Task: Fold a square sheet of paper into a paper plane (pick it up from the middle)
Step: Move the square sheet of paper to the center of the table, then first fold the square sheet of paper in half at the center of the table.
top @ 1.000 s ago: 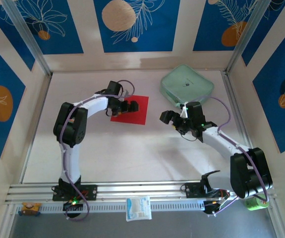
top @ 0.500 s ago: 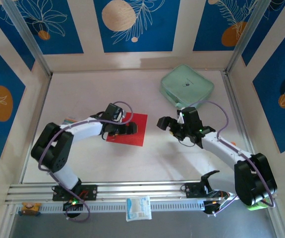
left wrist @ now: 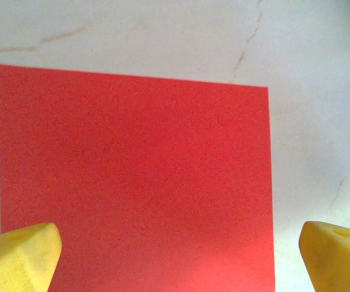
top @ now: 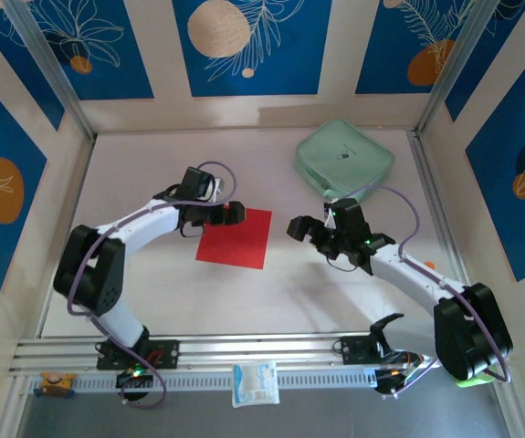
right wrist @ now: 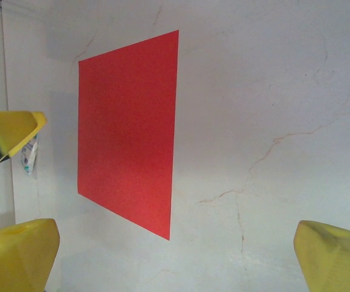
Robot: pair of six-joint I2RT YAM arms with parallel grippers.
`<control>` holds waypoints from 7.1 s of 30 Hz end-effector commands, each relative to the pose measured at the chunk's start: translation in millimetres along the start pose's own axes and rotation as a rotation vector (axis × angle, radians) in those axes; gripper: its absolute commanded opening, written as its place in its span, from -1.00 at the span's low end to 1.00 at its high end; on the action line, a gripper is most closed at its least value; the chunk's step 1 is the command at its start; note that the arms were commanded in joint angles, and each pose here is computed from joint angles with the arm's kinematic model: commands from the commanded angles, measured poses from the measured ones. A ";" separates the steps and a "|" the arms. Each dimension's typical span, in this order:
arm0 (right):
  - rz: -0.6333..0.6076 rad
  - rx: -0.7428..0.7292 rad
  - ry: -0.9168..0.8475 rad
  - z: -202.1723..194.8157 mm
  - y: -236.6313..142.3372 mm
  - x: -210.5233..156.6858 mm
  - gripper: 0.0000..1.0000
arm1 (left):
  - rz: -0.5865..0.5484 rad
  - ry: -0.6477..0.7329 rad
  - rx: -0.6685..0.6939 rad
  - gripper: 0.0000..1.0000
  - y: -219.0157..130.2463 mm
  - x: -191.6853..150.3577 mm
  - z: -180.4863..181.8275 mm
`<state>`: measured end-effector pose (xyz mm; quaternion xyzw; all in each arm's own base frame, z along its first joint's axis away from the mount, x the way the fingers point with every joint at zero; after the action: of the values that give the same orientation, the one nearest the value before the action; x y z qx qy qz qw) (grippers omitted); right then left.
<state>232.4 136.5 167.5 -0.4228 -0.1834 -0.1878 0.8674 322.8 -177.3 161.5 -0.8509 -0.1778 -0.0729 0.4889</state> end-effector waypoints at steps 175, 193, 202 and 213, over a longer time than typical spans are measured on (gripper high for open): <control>-0.040 -0.235 0.201 -24.7 -48.0 -6.9 0.99 | 0.121 0.001 0.136 -0.02 25.0 -68.8 -70.0; -0.040 0.161 0.203 -26.9 -53.4 8.9 0.84 | 0.162 -0.275 -0.495 -0.20 20.0 -70.1 -106.8; 0.024 0.237 0.197 -23.5 -44.1 10.3 0.70 | 0.159 -0.383 -0.444 -0.20 44.1 -88.7 -75.5; 0.090 0.221 0.177 -20.5 -28.6 8.8 0.69 | 0.124 -0.441 -0.345 -0.20 58.2 -98.2 -55.8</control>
<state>226.9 98.8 173.0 -0.3191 -0.0932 -0.1736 0.9270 257.6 -276.9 126.9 -0.9325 -0.1987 0.1045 0.2829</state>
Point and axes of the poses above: each hand's point on the last joint's axis, 136 mm out from that joint toward the fingers, its own y axis out along the fingers, its own z axis along the line the jaws close on, x = y × z, the point moved 9 cm from there along -y, back along the fingers, and after that the axes turned 15 degrees about -y, right-handed, at the moved point
